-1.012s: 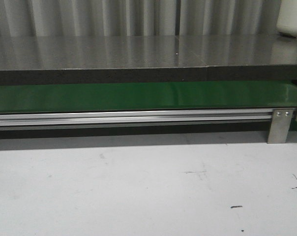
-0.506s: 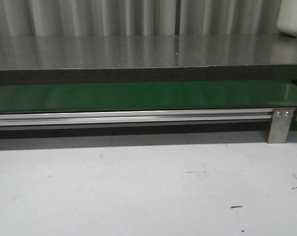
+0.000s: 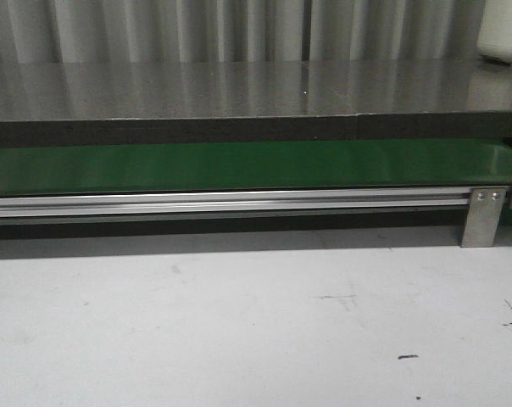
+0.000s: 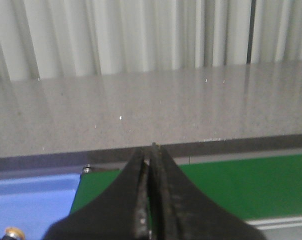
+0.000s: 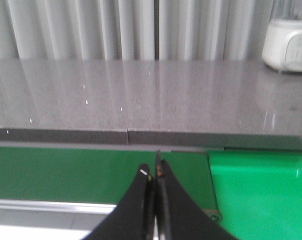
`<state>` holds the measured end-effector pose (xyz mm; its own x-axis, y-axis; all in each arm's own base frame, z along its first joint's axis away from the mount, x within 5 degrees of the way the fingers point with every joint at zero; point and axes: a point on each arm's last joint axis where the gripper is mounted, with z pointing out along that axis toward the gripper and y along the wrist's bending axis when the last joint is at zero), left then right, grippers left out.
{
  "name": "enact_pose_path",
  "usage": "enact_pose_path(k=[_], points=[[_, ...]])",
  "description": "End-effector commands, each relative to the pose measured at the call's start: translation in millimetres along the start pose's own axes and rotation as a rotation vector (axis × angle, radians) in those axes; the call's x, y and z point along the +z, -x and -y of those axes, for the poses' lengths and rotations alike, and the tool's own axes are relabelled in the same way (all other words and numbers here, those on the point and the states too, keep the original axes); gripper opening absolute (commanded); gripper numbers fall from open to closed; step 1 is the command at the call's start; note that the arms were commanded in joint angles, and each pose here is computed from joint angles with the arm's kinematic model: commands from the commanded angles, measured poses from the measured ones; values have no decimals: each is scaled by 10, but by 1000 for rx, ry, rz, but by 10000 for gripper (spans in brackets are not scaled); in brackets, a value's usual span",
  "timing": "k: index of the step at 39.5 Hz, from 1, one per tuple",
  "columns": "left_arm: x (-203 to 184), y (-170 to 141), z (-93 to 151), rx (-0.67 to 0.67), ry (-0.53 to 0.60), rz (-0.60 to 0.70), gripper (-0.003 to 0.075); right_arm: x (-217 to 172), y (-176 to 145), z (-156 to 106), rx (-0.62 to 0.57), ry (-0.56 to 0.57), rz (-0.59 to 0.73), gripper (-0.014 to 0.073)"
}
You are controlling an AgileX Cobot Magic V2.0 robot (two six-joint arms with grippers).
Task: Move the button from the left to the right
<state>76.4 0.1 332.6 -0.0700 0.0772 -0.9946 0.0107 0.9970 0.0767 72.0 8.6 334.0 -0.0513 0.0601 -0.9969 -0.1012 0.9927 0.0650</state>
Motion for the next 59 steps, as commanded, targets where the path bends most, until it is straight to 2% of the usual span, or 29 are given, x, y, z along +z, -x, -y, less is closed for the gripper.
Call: enact_pose_path(k=[1,5,8,10,12,14,15,17,18,21,29,33,37,45,48,53,59], points=[[106,168,0,3,-8,28,-21,120,132,4,4,-4,23,-67],[138,157,3,3,-9,19,-6,160,110,6,5,-4,-5,-66],[139,150,3,3,-9,15,121,160,113,6,5,-5,-2,-10],[139,146,3,3,-9,10,271,160,114,7,3,-5,0,81],[139,142,5,-8,-12,6,479,160,114,7,2,-5,0,247],[139,140,7,-15,-14,4,643,160,114,7,2,-5,0,422],[139,140,7,-15,-14,4,699,160,114,7,2,-5,0,513],[139,138,8,-17,-14,2,680,160,116,7,2,-6,2,637],[139,138,8,-17,-14,2,665,160,116,7,2,-6,2,670],[139,138,8,-17,-14,2,635,160,116,7,2,-6,3,643],[162,127,17,-49,-24,-13,580,160,113,7,2,-5,-1,644],[286,66,26,-49,-26,-90,577,160,113,7,2,-5,-1,644],[515,47,39,-63,-31,-150,577,160,113,7,2,-5,-1,644],[1128,40,61,-99,-27,-379,577,160,113,7,2,-5,-1,644],[1369,79,54,-101,-21,-415,577,160,113,7,2,-5,-1,644],[1725,170,-111,-120,46,-484,577,160,113,7,2,-5,-1,644],[2039,291,-576,-156,192,-575,577,160,113,7,2,-5,-1,644]])
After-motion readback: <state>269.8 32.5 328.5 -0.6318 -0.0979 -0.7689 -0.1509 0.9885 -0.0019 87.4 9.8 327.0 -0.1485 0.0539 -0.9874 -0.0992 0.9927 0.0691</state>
